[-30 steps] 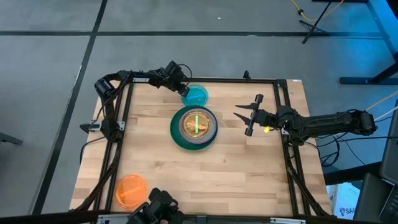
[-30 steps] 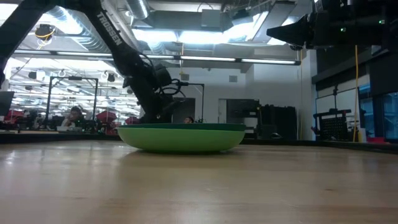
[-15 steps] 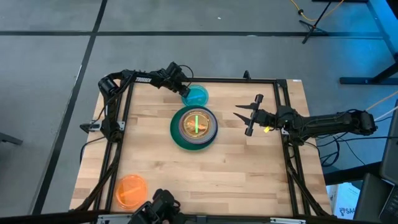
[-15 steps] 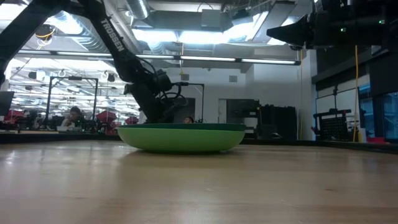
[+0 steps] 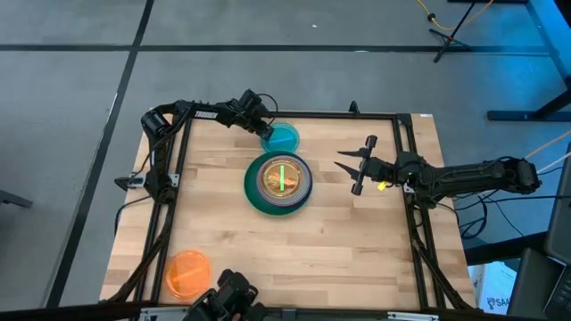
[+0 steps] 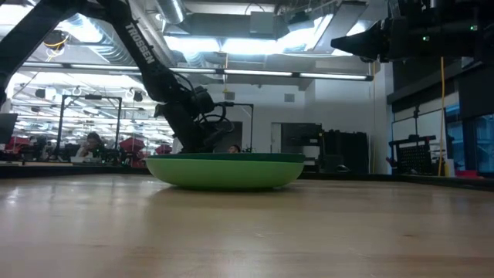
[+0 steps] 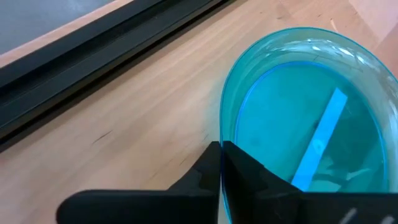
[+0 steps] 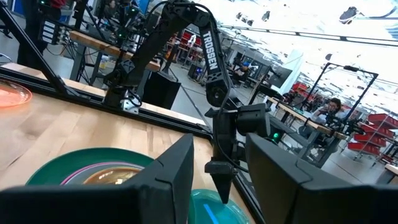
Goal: Stack plastic plates
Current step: Stack the light blue plate on top of the light green plate
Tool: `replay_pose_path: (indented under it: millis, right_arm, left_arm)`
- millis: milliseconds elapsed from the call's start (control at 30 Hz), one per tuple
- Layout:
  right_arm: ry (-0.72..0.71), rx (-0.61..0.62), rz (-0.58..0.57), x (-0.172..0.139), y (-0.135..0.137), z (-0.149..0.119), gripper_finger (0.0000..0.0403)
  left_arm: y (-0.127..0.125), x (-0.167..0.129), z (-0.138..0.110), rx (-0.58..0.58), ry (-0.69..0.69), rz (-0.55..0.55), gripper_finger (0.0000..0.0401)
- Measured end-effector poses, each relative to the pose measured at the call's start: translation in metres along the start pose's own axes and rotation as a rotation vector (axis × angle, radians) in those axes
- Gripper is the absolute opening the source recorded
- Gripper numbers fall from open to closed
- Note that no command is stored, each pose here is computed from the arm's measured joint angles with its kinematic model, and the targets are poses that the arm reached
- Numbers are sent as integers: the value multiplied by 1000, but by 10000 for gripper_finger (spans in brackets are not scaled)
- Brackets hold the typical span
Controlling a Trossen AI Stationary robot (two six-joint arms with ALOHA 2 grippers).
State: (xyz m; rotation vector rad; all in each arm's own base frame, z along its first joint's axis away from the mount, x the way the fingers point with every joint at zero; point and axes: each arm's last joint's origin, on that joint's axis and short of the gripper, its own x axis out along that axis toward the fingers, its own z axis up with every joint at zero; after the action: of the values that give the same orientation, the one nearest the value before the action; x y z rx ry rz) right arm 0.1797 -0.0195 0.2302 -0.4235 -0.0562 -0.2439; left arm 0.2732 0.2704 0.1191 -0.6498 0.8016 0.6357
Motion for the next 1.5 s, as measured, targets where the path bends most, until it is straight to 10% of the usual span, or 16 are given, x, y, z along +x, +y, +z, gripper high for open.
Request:
replay_pose_path:
  millis: [733, 1500]
  right_arm:
    - [12, -1, -5, 0, 0, -1, 144]
    - [11, -24, -5, 0, 0, -1, 144]
  left_arm:
    - [-18, -76, 35, 35, -243, 48, 3]
    - [-121, -106, -6, 297, -108, -70, 4]
